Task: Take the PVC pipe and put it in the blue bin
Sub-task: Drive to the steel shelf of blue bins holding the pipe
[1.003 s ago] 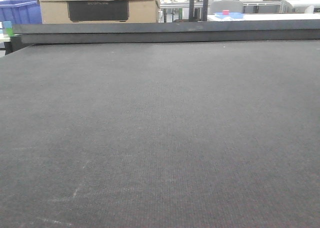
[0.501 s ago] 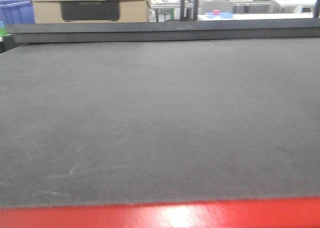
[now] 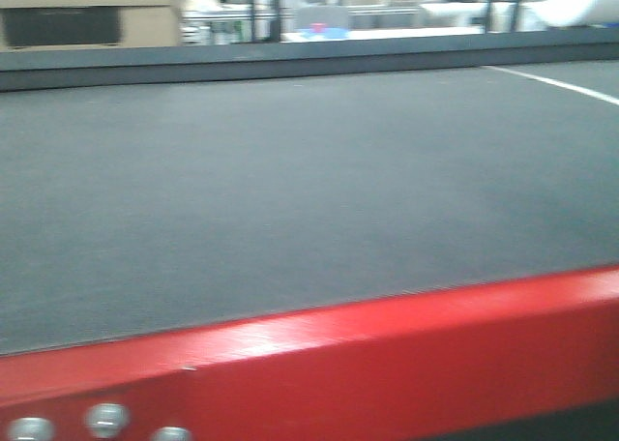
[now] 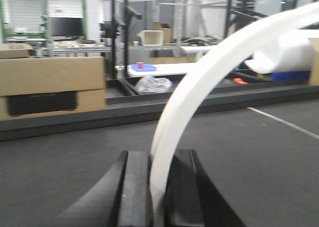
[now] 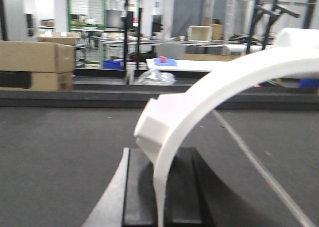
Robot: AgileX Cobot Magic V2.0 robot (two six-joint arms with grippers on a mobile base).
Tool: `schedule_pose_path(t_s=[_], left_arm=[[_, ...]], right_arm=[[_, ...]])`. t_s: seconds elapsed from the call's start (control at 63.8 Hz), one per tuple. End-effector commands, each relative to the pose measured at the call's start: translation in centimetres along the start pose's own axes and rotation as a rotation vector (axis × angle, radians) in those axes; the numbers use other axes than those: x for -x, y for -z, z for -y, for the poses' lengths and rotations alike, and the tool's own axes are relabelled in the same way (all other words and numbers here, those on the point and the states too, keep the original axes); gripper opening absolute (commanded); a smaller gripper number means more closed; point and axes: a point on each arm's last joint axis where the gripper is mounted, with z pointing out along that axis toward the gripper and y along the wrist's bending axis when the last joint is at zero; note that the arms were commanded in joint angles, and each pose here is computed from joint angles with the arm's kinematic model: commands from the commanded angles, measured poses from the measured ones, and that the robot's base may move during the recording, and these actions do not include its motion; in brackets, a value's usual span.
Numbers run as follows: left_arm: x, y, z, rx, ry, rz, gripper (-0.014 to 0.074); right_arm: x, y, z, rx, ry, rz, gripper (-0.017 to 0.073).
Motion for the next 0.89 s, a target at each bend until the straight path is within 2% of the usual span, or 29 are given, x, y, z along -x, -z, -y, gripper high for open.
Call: schedule_pose_path(t_s=[0.0,0.877], left_arm=[[0.27,0.12,0.00,0.000,0.010,0.027,-0.0111],[0.27,0.12,0.00,0.000,0.010,0.027,-0.0111]], right_arm=[[0.19,0.09,0.01,0.000,0.004,0.027,-0.0168],[0.19,0.09,0.01,0.000,0.004,0.027,-0.0168]])
